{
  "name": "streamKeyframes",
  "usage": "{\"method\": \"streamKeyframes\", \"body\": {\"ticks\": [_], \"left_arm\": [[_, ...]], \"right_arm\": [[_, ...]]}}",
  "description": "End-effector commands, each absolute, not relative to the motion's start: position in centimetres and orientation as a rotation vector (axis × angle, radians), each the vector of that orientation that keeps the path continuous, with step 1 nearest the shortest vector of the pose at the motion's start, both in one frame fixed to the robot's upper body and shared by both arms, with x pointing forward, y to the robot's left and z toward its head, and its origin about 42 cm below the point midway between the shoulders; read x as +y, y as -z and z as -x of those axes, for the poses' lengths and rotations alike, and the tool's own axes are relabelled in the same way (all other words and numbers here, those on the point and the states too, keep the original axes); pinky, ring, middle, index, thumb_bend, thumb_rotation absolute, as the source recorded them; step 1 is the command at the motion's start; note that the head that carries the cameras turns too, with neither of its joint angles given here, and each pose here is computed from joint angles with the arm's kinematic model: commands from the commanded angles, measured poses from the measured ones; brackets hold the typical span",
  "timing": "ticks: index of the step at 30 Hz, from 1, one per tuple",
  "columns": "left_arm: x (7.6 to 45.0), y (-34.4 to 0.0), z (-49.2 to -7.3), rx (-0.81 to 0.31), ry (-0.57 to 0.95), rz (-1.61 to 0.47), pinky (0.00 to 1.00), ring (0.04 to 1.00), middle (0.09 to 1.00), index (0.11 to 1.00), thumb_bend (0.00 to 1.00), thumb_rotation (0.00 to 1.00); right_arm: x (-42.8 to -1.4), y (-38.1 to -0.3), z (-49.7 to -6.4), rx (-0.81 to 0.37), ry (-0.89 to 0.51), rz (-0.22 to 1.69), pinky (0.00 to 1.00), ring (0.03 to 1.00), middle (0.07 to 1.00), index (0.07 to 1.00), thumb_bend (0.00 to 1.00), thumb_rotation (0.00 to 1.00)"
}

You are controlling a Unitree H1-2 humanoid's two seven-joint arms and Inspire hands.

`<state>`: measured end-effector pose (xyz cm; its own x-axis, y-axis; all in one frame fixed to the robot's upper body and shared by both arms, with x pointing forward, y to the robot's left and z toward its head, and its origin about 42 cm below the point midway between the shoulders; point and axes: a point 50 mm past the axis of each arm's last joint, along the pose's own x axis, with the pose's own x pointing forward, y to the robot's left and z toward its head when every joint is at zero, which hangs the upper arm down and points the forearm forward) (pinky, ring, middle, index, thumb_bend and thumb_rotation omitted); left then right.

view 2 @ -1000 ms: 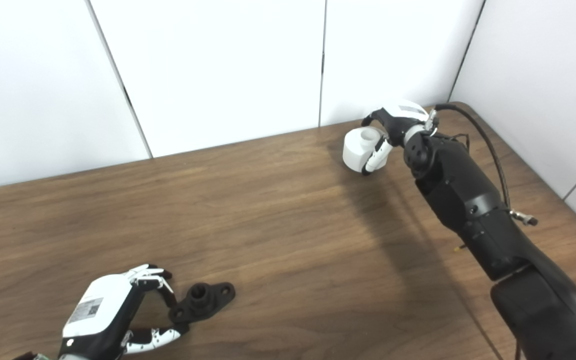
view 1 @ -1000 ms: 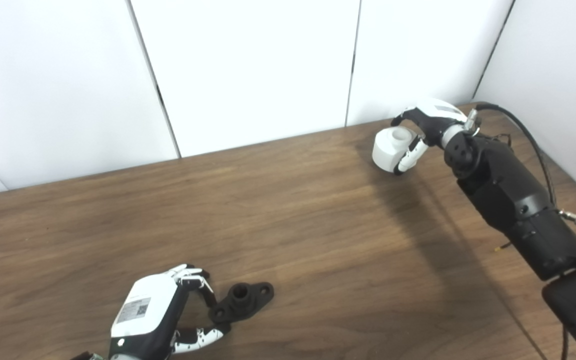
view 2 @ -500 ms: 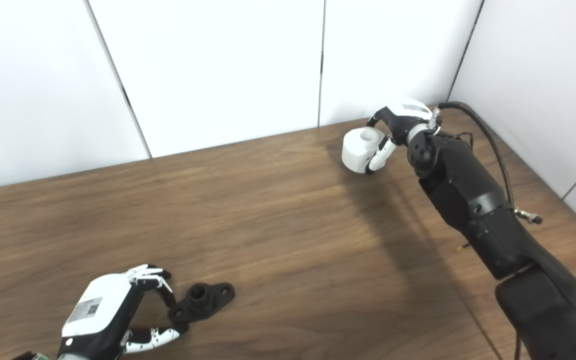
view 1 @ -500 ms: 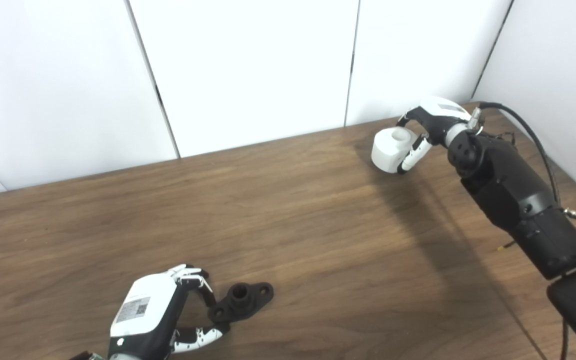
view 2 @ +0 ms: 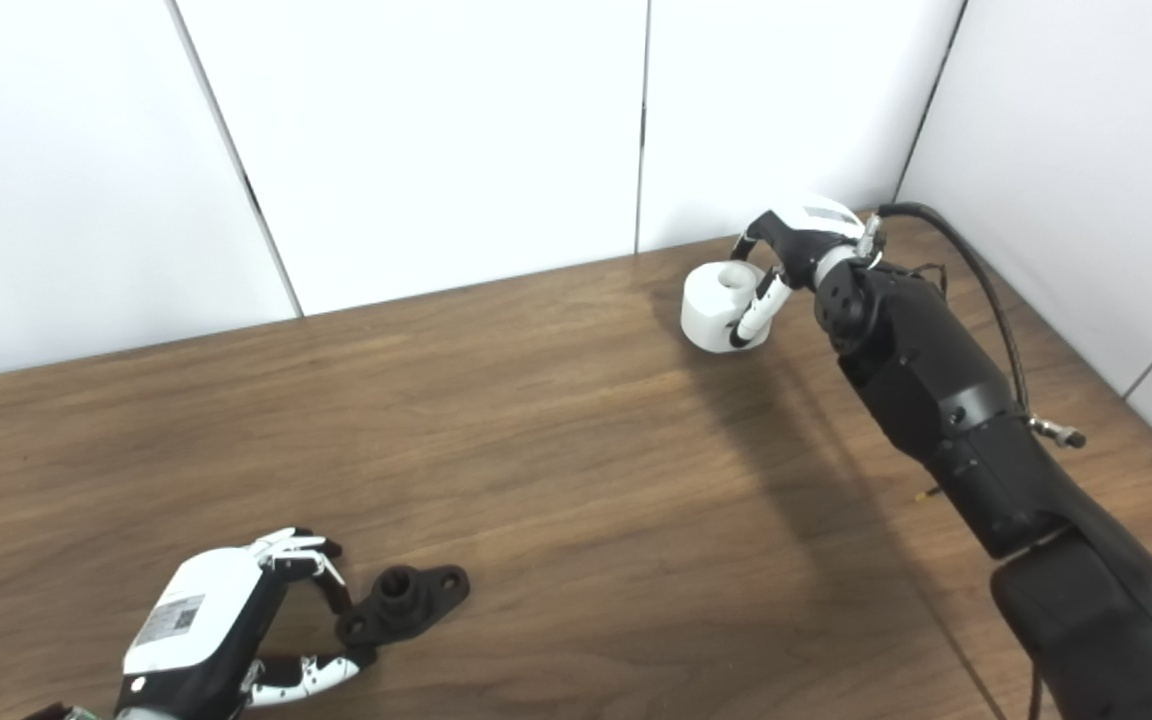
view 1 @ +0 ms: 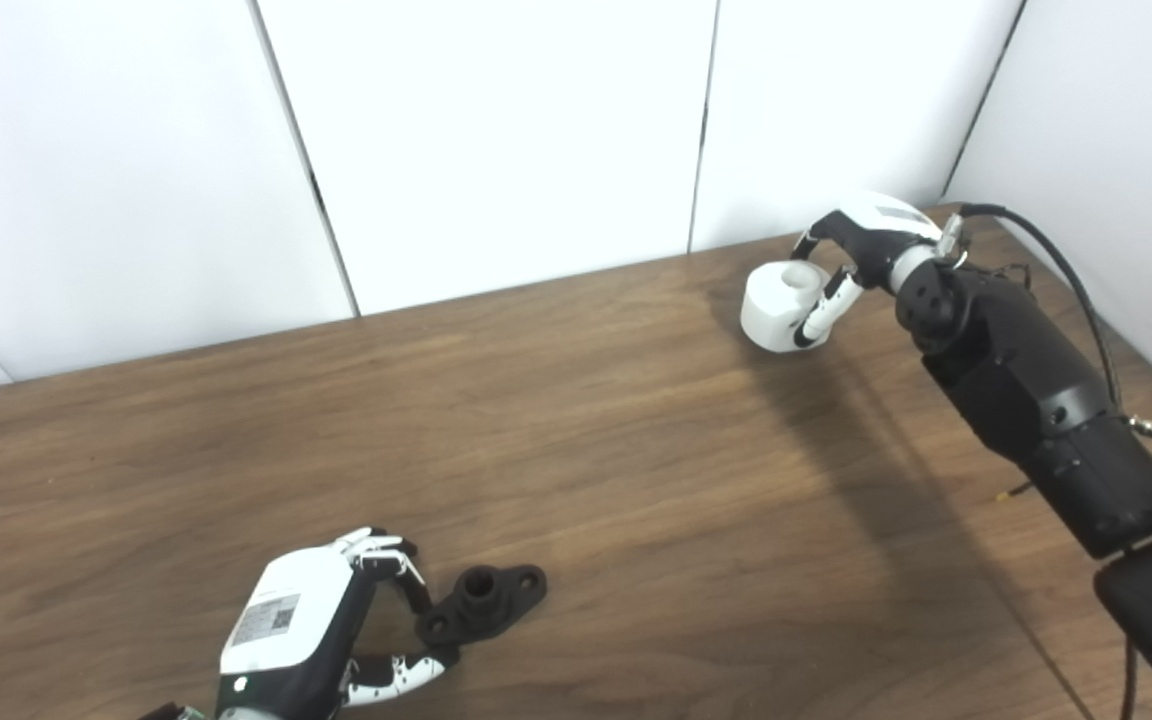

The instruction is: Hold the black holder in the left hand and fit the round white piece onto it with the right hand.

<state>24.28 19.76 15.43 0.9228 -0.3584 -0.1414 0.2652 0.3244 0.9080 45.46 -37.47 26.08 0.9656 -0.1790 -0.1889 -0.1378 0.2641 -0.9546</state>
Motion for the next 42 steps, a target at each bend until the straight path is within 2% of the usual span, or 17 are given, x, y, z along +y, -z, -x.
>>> {"method": "streamKeyframes", "body": {"ticks": [1,6,7,8,9,11,28,34,42], "left_arm": [[20.7,-12.4,-22.8,0.099,0.492,-1.175,0.82,0.878,0.795,0.486,0.52,0.04],[20.6,-12.5,-22.7,0.095,0.494,-1.175,0.82,0.876,0.792,0.486,0.52,0.04],[20.6,-12.5,-22.7,0.095,0.494,-1.174,0.82,0.875,0.792,0.486,0.52,0.04],[20.6,-12.5,-22.7,0.096,0.494,-1.174,0.82,0.875,0.792,0.486,0.52,0.04],[20.6,-12.4,-22.7,0.098,0.493,-1.174,0.81,0.875,0.791,0.486,0.52,0.04],[20.5,-12.5,-22.7,0.099,0.491,-1.172,0.81,0.875,0.792,0.486,0.52,0.04],[20.0,-12.4,-22.8,0.105,0.481,-1.157,0.81,0.876,0.793,0.486,0.52,0.04],[19.7,-12.6,-22.7,0.103,0.483,-1.164,0.81,0.876,0.793,0.486,0.52,0.04],[19.5,-12.5,-22.7,0.089,0.481,-1.160,0.81,0.866,0.785,0.486,0.52,0.04]], "right_arm": [[-37.7,-29.8,-46.0,0.163,0.099,1.324,0.95,0.970,0.892,0.619,0.83,0.12],[-37.6,-29.7,-45.9,0.158,0.098,1.317,0.95,0.964,0.876,0.597,0.82,0.13],[-37.6,-29.7,-45.9,0.156,0.098,1.314,0.95,0.965,0.874,0.546,0.67,0.13],[-37.6,-29.6,-45.8,0.153,0.099,1.314,0.96,0.965,0.873,0.519,0.60,0.14],[-37.6,-29.6,-45.8,0.151,0.099,1.313,0.96,0.964,0.867,0.502,0.56,0.14],[-37.7,-29.6,-45.8,0.145,0.099,1.313,0.97,0.964,0.863,0.492,0.53,0.14],[-37.8,-29.6,-45.0,0.131,0.067,1.336,0.95,0.951,0.835,0.486,0.52,0.13],[-36.2,-30.3,-42.8,0.117,0.035,1.352,0.94,0.943,0.826,0.486,0.52,0.13],[-31.9,-31.5,-39.5,0.010,-0.064,1.353,0.94,0.937,0.807,0.487,0.52,0.14]]}}
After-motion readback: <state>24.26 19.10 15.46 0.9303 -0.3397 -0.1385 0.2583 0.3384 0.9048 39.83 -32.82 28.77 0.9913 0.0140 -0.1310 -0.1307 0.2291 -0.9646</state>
